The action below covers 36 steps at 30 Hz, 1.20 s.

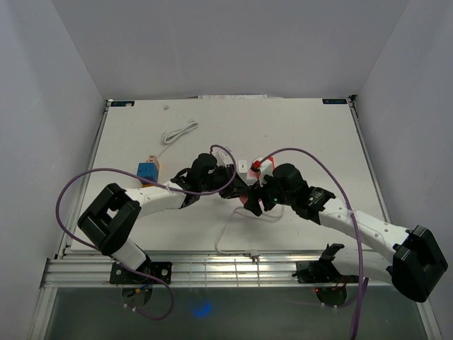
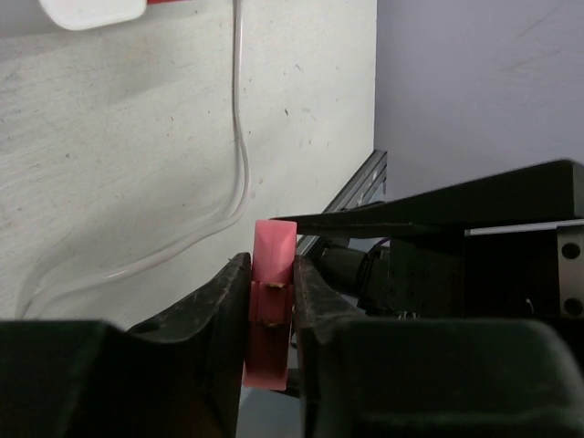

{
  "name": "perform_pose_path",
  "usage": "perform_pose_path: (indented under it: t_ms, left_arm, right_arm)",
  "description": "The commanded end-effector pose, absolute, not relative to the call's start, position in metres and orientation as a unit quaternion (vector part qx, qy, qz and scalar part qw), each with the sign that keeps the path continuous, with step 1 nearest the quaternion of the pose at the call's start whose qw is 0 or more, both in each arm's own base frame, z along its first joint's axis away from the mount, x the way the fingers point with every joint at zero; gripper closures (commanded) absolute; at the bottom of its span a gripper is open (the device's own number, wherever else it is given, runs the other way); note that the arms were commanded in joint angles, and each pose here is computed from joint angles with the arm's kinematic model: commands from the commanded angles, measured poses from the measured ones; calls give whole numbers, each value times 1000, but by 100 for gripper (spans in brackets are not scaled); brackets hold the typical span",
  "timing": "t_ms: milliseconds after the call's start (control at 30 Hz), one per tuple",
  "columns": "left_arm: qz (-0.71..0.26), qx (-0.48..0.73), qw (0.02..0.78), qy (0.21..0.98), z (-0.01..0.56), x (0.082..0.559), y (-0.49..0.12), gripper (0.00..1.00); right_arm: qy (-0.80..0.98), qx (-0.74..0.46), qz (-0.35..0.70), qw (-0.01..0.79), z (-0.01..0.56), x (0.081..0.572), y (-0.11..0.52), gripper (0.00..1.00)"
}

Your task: Insert the plug

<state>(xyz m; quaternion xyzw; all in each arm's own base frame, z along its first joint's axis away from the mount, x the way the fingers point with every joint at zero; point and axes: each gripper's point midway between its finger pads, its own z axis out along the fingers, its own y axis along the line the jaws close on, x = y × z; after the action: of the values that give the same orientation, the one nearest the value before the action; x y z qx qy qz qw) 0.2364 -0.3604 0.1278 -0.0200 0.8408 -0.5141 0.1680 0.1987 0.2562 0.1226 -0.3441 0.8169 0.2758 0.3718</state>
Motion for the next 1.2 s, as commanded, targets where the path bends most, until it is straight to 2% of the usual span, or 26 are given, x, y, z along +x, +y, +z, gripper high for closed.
perform_pose_path:
  t_ms: [0,33,67,100,133,167,200,367,733,933,1000,1033,1067,1133,1167]
  left_arm:
    - [-525,-7,186,830,145,240,-365,70]
    - [-528,-2,186,829,146,240,-366,78]
    - [-535,6,182,825,148,237,-367,90]
    - [-536,8,182,824,149,237,-368,97]
    - [-536,11,184,824,150,237,-368,100]
    - [-537,13,185,823,150,236,-368,100]
    - [-534,10,190,824,149,237,-366,100]
    - [-526,4,230,819,155,242,-355,100]
    - [-524,-15,313,792,178,254,-322,100]
    - [-599,1,376,707,227,244,-315,100]
    - [-616,8,374,693,229,237,-315,100]
    - [-629,12,384,676,239,235,-314,100]
    - [-636,10,379,672,237,232,-314,100]
    - [-656,18,379,653,244,225,-313,100]
    - [-677,22,386,626,258,220,-311,100]
  right_arm:
    - [797,-351,287,400,147,206,268,54]
    - [796,-351,288,400,147,206,269,50]
    - [795,-352,290,399,147,205,270,38]
    - [796,-351,291,399,147,205,270,32]
    - [795,-349,292,401,149,205,270,22]
    - [798,-343,288,404,149,207,268,3]
    - [797,-341,290,405,149,206,267,2]
    - [784,-335,303,426,163,201,264,10]
    - [780,-261,352,447,190,188,255,11]
    - [767,-199,408,454,221,184,259,11]
    - [760,-189,429,451,232,183,264,9]
    - [764,-178,440,437,232,181,267,2]
    - [752,-180,458,438,240,179,272,2]
    - [736,-173,486,437,249,178,280,10]
    - [731,-176,496,435,251,175,282,21]
